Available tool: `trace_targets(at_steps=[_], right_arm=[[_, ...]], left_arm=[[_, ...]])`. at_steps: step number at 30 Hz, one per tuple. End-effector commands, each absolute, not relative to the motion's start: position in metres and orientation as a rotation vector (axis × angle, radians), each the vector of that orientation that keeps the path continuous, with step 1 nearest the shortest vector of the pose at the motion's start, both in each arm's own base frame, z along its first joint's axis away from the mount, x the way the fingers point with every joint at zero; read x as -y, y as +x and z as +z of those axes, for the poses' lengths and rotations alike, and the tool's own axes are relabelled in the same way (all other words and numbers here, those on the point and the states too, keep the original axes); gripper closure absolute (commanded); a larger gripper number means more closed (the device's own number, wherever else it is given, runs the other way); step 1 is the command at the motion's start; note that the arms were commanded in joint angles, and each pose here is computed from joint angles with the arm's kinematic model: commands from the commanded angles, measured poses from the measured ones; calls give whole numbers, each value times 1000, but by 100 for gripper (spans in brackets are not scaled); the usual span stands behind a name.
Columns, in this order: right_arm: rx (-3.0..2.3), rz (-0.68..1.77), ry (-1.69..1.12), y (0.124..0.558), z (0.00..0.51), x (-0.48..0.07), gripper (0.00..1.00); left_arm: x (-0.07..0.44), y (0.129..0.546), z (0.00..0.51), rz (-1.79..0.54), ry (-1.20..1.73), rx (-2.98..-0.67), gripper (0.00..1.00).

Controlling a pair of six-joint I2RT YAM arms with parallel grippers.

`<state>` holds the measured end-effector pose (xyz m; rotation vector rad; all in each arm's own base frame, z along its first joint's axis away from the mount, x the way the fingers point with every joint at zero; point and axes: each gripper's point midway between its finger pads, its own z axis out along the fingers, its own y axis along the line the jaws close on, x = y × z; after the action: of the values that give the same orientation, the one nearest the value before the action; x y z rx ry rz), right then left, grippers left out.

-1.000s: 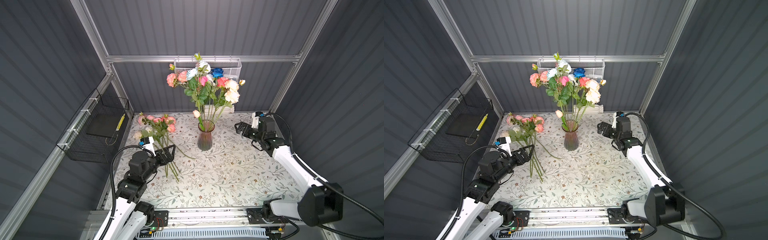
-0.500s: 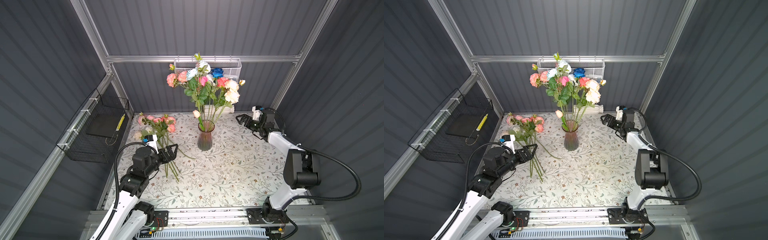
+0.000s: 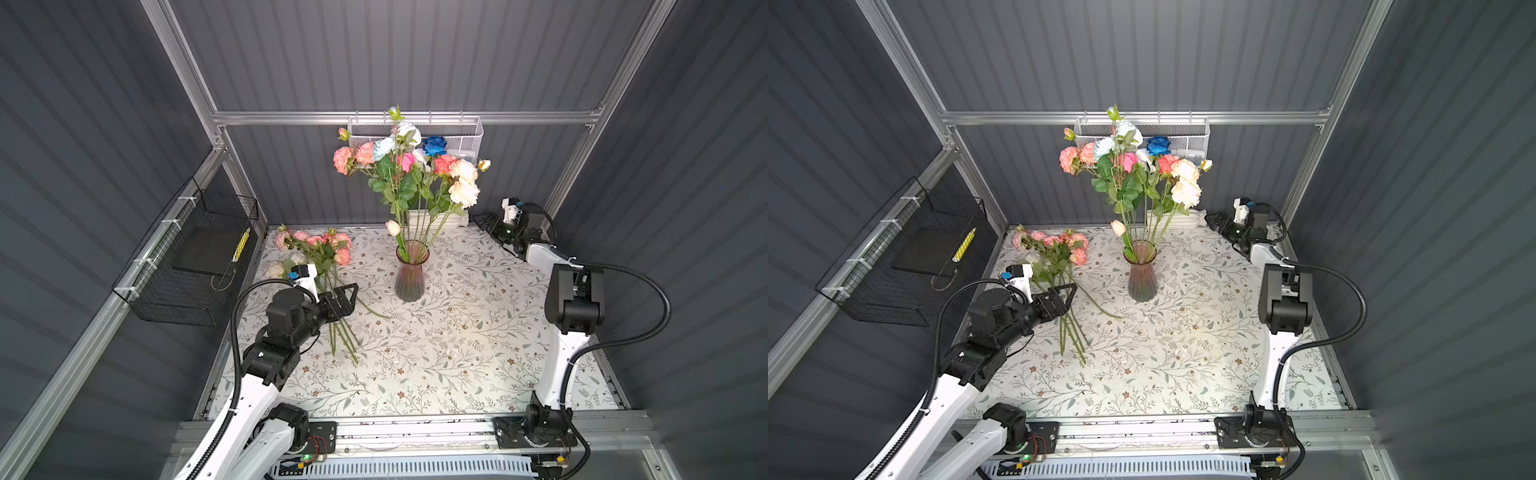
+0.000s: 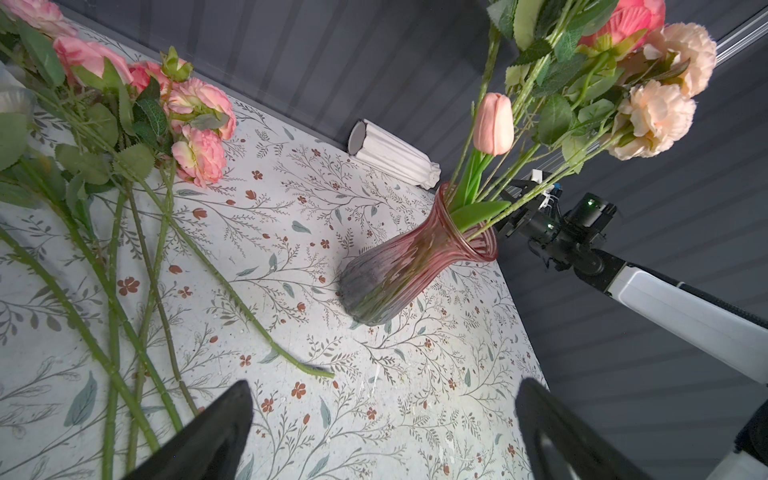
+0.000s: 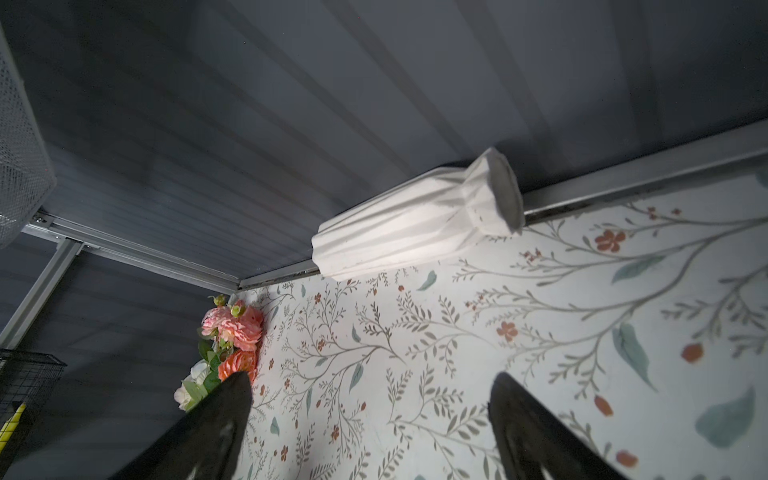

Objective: Arrange the flowers into the vase

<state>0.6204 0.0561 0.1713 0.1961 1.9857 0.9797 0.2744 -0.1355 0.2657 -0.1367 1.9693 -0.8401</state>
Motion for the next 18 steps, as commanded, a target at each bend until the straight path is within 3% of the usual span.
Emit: trace_targets(at_steps=[1, 8, 18], right_arm=[[-1979, 1047, 198, 637, 166, -56, 12], [-1964, 1097, 213, 677, 156, -54, 17], [-1942, 1171, 281, 711, 126, -61, 16]], left_arm=[[134, 278, 283, -822, -103, -1915, 0], [140, 281, 279, -836, -78, -1932, 0], [153, 296, 266, -874, -71, -1990, 0]])
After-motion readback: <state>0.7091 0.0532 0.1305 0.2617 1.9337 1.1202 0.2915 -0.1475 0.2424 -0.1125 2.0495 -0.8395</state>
